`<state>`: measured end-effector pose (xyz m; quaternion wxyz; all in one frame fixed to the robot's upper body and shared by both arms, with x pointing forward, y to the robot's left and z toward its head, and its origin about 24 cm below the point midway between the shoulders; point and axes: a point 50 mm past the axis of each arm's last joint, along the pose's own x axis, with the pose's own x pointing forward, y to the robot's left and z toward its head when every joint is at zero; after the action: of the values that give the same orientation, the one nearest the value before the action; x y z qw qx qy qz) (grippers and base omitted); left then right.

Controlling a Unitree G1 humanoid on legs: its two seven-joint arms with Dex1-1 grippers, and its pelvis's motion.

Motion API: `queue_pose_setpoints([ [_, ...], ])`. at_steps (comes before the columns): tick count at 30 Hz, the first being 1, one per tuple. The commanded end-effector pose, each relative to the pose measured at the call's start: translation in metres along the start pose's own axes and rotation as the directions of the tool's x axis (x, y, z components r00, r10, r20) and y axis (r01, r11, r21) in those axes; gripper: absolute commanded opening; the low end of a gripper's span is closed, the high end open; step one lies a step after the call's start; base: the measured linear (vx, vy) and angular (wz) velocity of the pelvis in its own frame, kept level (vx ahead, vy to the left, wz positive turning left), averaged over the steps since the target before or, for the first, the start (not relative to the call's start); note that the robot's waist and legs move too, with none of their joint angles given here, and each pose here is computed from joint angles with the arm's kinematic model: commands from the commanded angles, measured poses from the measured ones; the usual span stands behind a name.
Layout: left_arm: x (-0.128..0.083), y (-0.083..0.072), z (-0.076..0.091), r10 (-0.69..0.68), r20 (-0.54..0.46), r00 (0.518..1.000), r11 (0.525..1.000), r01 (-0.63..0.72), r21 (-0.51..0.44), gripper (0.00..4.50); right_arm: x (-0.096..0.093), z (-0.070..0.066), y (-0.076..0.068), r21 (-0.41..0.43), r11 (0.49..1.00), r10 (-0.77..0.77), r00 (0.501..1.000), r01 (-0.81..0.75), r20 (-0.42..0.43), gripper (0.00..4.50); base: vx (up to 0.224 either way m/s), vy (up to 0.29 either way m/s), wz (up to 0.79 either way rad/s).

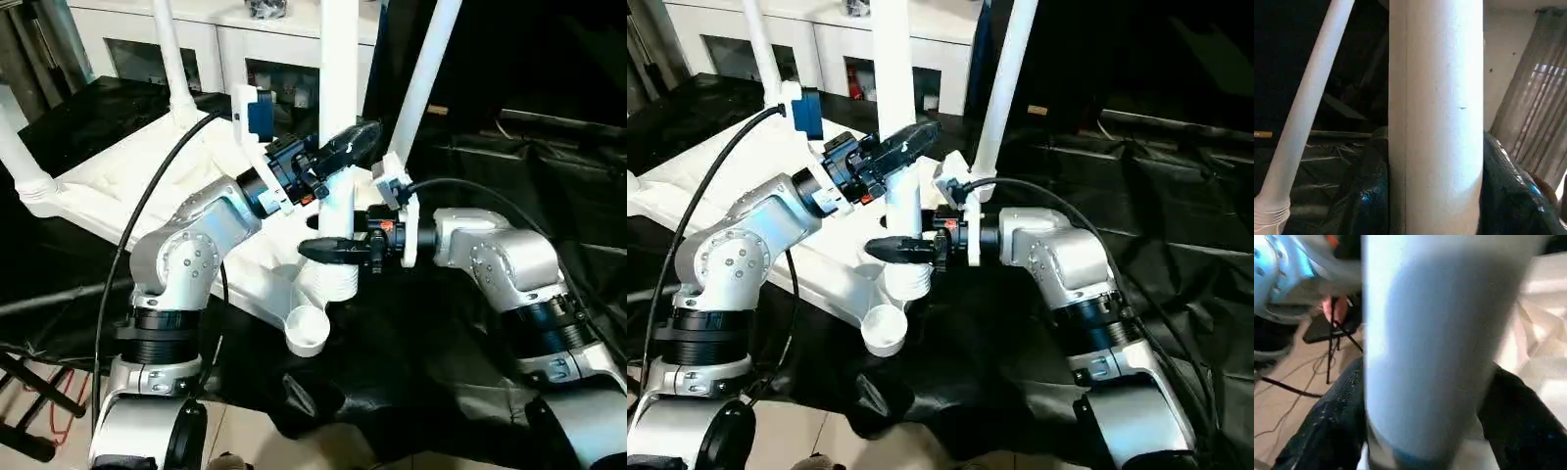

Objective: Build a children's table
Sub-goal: Pick table leg

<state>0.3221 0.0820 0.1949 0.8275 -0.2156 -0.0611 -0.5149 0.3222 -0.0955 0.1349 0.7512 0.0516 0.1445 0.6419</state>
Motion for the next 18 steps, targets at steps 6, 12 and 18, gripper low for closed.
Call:
queue_pose_setpoints([
  [6,0.0049,-0.0038,0.0004,-0.032,-0.017,0.999,0.999,0.032,0.028,1.84,-0.0064,0.0015,-0.0049,0.029,0.999,-0.027,0.997,0.03,-0.067,3.31,0.0,0.0,0.0],
  [12,0.0056,-0.006,-0.0014,-0.05,-0.024,0.998,0.998,0.05,0.032,1.84,-0.0039,0.0009,-0.0059,0.049,0.998,-0.027,0.997,0.03,-0.066,3.31,0.0,0.0,0.0],
  [18,0.0062,-0.0068,-0.0022,-0.055,-0.025,0.998,0.998,0.055,0.032,1.84,-0.0018,-0.0005,-0.0052,0.09,0.996,-0.015,0.998,0.021,-0.061,3.31,0.0,0.0,0.0],
])
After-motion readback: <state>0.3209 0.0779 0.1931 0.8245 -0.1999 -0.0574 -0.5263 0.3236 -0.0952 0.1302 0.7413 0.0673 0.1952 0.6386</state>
